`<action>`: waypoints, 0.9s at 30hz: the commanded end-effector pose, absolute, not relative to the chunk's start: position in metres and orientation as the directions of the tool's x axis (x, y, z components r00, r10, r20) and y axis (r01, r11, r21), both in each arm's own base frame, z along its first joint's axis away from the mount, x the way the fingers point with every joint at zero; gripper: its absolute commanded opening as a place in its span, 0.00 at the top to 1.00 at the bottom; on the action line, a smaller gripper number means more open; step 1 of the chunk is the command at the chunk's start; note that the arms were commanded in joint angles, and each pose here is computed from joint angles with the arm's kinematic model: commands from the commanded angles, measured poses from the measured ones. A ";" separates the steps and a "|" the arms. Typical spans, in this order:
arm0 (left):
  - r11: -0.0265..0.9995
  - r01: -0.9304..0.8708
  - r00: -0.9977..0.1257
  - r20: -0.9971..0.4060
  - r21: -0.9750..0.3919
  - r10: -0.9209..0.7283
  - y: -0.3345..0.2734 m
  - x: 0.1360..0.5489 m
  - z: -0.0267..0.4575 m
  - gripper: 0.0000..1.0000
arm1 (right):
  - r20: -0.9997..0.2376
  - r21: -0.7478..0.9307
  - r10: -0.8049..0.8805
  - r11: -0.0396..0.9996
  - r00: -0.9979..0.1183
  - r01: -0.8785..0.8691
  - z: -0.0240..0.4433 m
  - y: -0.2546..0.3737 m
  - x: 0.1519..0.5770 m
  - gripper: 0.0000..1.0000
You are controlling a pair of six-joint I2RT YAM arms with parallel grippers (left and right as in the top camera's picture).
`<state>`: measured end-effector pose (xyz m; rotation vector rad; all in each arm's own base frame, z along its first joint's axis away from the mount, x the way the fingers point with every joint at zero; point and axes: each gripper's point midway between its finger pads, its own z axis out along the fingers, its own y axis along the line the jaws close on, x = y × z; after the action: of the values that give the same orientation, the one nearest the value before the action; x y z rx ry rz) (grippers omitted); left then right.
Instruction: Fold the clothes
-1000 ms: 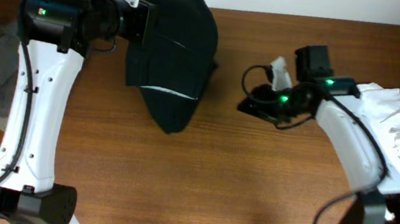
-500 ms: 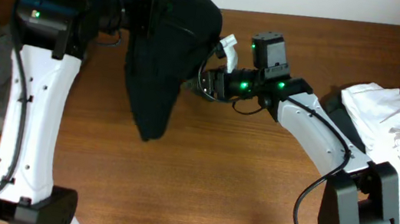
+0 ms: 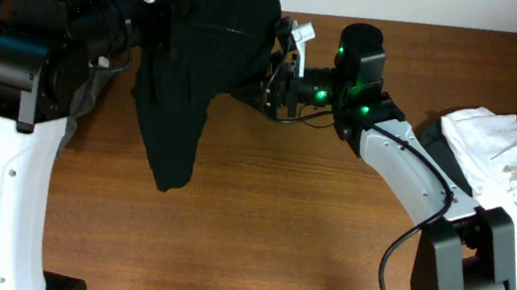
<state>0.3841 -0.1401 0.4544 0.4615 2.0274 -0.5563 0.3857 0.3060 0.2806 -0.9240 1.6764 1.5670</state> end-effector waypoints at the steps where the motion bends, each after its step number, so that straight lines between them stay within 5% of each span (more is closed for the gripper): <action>1: 0.845 0.509 -0.429 -0.899 -0.160 0.088 -0.133 0.376 0.474 1.00 | -0.839 0.543 -0.081 -0.055 -0.538 -0.838 0.294 0.305 0.372 0.26; 4: 0.850 0.502 -0.432 -0.898 -0.157 0.089 -0.132 0.377 0.473 1.00 | -0.830 0.556 -0.079 -0.049 -0.552 -0.830 0.294 0.305 0.373 0.49; 6: 0.856 0.493 -0.433 -0.897 -0.153 0.089 -0.130 0.377 0.472 1.00 | -0.791 0.610 -0.064 -0.013 -0.608 -0.792 0.294 0.304 0.379 0.87; 8: 0.877 0.460 -0.439 -0.894 -0.137 0.091 -0.123 0.380 0.470 1.00 | -0.678 0.733 -0.029 0.038 -0.734 -0.679 0.293 0.296 0.391 0.96; 16: 0.930 0.358 -0.535 -0.834 -0.080 0.134 -0.101 0.381 0.439 1.00 | -0.470 0.876 0.093 0.169 -0.878 -0.451 0.276 0.266 0.423 0.96; 21: 0.949 0.304 -0.721 -0.672 -0.087 0.169 -0.094 0.390 0.372 1.00 | -0.212 0.869 0.250 0.491 -0.945 -0.065 0.188 0.237 0.435 0.96; 27: 0.955 0.282 -0.819 -0.542 -0.090 0.190 -0.093 0.401 0.324 0.96 | -0.145 0.623 0.436 0.738 -0.888 0.260 0.122 0.151 0.431 0.96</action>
<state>0.4035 -0.1225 0.3111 0.3675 2.5757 -0.3720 0.3947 0.2499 0.1782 0.1785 2.6163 1.4692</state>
